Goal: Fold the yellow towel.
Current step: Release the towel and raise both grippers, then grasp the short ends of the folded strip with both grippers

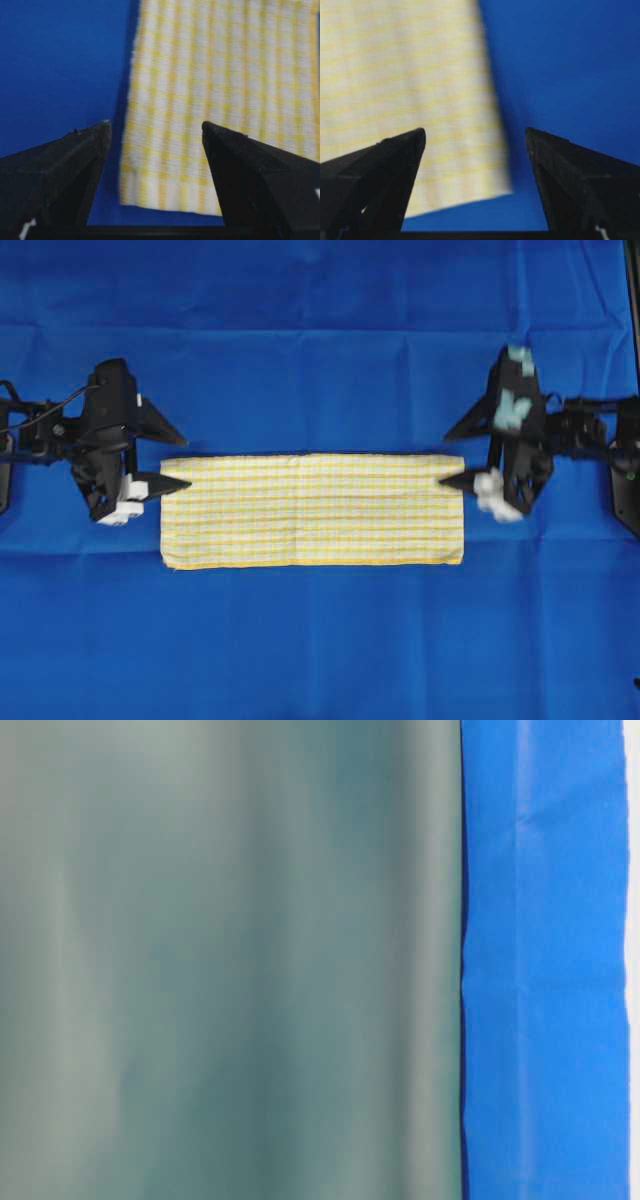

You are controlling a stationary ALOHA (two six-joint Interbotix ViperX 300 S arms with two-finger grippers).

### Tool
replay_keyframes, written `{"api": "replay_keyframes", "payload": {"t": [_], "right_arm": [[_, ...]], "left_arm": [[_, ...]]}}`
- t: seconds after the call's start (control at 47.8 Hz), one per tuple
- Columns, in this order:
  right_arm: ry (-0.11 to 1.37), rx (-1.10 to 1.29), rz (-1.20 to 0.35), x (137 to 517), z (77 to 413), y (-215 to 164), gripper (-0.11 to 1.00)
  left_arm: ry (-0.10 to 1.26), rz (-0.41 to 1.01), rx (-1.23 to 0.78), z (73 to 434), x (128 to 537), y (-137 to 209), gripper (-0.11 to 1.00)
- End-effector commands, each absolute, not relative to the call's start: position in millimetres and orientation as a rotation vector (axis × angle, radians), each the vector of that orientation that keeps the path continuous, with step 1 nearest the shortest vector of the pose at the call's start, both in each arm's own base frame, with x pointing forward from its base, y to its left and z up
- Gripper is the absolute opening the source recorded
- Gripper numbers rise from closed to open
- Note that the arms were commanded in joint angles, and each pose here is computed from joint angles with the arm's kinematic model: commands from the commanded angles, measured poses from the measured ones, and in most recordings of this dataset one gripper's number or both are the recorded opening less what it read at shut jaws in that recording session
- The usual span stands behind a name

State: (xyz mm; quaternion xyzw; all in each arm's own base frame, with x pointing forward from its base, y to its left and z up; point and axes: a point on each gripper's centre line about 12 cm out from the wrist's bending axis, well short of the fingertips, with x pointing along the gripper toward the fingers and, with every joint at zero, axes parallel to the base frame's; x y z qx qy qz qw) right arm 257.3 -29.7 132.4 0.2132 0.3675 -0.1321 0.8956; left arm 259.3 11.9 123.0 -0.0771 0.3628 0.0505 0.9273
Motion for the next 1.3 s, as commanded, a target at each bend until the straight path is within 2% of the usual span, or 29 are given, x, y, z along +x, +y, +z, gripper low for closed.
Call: {"api": "replay_keyframes", "payload": {"t": [0.0, 0.272, 0.794, 0.899, 1.004, 1.066, 1.171, 1.275], "right_arm": [[0.768, 0.440, -0.298, 261.0, 133.9, -39.0, 0.79], [0.841, 0.443, -0.314, 264.4, 117.2, -41.3, 0.79], [0.905, 0.434, -0.303, 267.4, 101.3, -35.4, 0.79], [0.912, 0.432, -0.300, 267.4, 99.7, -34.2, 0.78], [0.927, 0.418, -0.284, 267.4, 98.6, -30.2, 0.75], [0.931, 0.406, -0.269, 268.0, 98.8, -26.9, 0.67], [0.935, 0.399, -0.256, 268.3, 98.4, -22.8, 0.38], [0.938, 0.400, -0.250, 267.9, 99.5, -20.9, 0.08]], "left_arm": [[0.750, 0.106, -0.139, 126.4, 268.0, 15.8, 0.66], [0.862, 0.106, -0.163, 110.0, 270.1, 10.9, 0.66], [0.943, 0.145, -0.183, 91.8, 266.3, 20.0, 0.65], [0.951, 0.148, -0.185, 91.3, 265.5, 20.8, 0.60], [0.974, 0.151, -0.191, 90.5, 264.4, 20.5, 0.42], [0.998, 0.152, -0.192, 88.9, 262.5, 20.2, 0.28], [1.030, 0.152, -0.194, 88.2, 261.6, 19.9, 0.07], [1.035, 0.154, -0.196, 89.7, 262.8, 20.3, 0.04]]}}
